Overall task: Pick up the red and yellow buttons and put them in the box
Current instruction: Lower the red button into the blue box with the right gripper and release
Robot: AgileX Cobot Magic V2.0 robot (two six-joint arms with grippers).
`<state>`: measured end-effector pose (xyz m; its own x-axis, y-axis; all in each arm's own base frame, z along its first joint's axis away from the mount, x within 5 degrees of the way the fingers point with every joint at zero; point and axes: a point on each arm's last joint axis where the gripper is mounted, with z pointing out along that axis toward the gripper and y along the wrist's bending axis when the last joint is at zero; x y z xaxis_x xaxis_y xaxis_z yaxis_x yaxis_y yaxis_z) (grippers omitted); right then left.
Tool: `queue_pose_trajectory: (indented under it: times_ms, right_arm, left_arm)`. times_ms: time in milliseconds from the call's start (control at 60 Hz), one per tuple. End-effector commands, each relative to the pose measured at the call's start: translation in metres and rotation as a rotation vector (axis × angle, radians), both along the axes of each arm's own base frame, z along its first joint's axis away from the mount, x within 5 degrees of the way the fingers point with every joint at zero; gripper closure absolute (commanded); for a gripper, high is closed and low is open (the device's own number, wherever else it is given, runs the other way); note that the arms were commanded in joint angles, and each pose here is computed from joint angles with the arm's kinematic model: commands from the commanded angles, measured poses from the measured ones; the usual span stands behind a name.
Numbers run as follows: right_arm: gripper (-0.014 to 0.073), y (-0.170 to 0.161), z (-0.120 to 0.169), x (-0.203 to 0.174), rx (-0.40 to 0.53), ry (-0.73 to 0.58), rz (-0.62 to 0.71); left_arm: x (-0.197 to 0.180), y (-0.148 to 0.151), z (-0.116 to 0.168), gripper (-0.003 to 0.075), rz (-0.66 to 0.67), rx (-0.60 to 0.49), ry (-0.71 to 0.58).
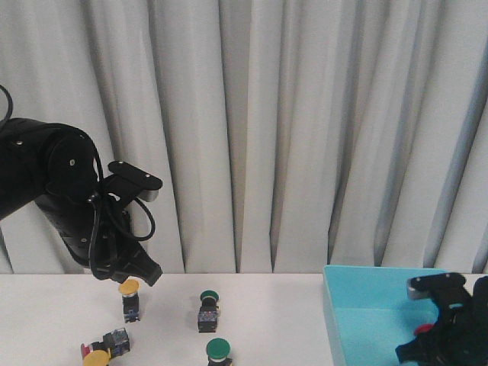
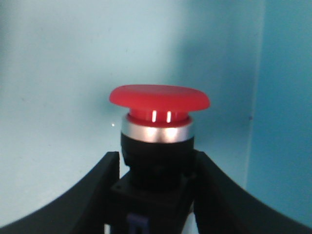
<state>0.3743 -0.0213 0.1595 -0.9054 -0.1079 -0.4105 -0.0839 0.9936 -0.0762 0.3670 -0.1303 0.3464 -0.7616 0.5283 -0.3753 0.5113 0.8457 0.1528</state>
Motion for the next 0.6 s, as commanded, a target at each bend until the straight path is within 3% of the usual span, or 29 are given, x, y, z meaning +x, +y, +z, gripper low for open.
queue_pose_trajectory:
  times_ms: [0, 300, 583]
  right_arm:
    - [0.0542, -0.002, 0.011, 0.01, -0.012, -0.08, 0.014]
    - [0.033, -0.002, -0.01, 0.013, -0.015, -0.005, 0.035]
    - [0.0123, 0.0, 0.029, 0.026, 0.027, -0.056, 0.019]
  left_arm:
    - [-0.007, 0.003, 0.027, 0.0725, 0.006, -0.041, -0.113]
    - [-0.009, 0.003, 0.028, 0.0725, 0.006, -0.038, -0.107]
    - [-0.004, 0.004, 0.031, 0.0722, 0.062, -0.053, -0.168]
